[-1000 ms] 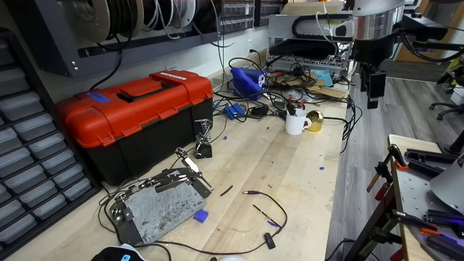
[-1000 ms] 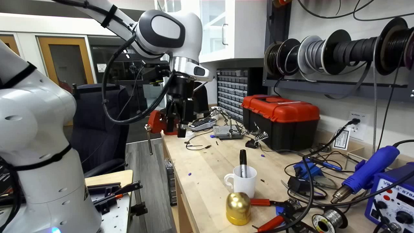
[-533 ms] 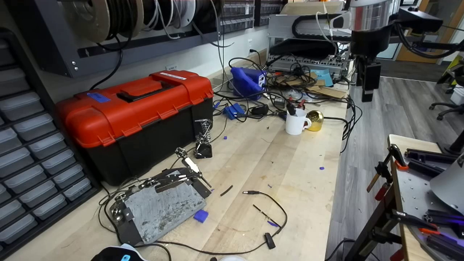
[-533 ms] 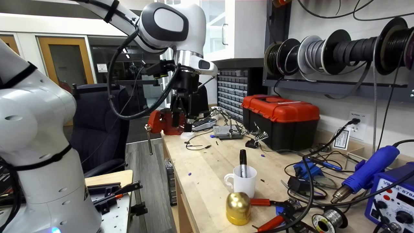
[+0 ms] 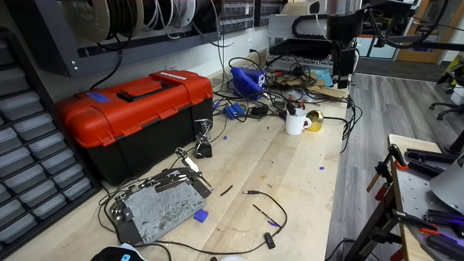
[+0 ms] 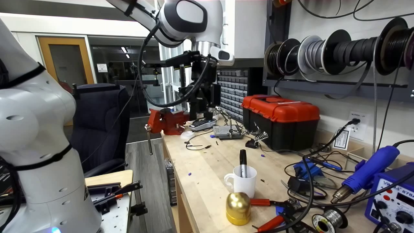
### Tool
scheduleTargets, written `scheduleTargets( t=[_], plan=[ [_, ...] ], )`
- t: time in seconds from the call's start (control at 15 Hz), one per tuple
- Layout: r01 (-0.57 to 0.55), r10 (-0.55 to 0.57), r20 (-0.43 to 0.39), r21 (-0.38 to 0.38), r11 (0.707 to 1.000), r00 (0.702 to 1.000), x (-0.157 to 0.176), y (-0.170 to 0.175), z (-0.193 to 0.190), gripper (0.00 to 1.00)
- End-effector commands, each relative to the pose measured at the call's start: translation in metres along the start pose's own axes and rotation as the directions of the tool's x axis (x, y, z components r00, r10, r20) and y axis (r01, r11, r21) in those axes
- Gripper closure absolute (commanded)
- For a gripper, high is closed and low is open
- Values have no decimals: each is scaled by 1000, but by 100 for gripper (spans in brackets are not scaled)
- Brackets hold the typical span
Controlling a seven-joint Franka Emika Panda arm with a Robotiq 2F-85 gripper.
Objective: Remove the black marker from the white mug
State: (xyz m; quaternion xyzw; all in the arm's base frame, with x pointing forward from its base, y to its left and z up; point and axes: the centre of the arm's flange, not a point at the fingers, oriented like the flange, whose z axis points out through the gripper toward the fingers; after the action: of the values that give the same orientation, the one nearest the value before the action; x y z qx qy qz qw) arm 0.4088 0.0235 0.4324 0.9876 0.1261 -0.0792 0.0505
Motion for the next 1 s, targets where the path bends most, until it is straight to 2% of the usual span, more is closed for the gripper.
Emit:
scheduleTargets(
  t=[0.0,0.47,0.93],
  plan=[
    [29,-30,23,36,999,999,45,3,2,0],
    [8,-13,90,60,998,996,73,12,36,0],
    [-29,18,143,78,997,990,87,39,53,0]
  ],
)
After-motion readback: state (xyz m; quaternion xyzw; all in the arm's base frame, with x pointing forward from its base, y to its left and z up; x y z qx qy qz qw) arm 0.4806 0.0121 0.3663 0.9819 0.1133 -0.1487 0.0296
